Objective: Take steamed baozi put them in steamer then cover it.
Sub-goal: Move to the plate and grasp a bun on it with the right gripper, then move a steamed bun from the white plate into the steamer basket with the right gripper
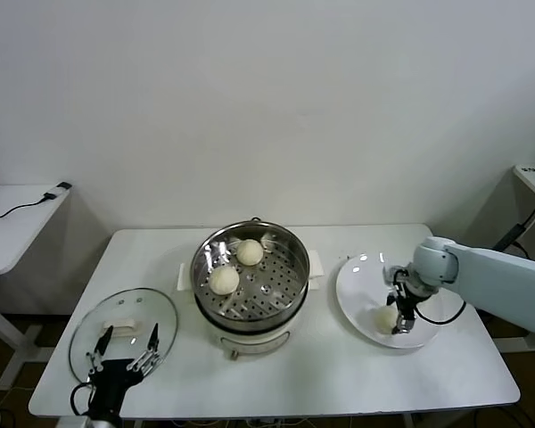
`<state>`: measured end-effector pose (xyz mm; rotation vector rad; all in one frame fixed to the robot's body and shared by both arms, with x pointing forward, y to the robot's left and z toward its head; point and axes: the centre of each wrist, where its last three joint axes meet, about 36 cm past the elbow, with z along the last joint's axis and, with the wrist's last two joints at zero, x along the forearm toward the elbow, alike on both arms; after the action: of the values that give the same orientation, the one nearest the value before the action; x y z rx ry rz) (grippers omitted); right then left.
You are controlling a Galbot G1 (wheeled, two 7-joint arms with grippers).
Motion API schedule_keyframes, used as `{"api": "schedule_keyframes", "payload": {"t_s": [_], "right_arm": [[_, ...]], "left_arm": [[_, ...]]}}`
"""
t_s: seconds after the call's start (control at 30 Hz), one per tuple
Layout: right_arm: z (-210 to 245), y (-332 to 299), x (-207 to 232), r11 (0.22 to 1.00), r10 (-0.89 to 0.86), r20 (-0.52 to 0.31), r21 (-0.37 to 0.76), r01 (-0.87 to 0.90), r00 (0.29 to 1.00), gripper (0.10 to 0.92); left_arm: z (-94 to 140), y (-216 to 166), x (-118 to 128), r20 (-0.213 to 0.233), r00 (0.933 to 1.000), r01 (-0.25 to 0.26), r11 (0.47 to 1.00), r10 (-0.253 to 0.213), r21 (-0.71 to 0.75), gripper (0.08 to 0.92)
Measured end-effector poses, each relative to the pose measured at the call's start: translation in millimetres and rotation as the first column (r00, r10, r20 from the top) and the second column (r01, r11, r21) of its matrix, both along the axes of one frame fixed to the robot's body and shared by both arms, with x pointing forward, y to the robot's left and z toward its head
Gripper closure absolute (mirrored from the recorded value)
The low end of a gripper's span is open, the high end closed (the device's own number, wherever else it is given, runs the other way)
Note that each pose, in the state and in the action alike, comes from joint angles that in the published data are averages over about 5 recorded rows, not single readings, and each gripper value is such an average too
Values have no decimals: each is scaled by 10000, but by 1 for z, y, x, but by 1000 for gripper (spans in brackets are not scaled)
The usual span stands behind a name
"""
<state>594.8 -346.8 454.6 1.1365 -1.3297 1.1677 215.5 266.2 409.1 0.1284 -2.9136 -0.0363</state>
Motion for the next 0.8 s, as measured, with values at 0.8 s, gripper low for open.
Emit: {"api": "schedule_keyframes", "payload": {"t_s": [0.8], "right_arm": [[274, 158, 48, 7632, 6229, 2774, -96, -6461, 7315, 364]], "left_arm": [[0, -2, 2, -10, 10000, 68, 9999, -68, 150, 177]]}}
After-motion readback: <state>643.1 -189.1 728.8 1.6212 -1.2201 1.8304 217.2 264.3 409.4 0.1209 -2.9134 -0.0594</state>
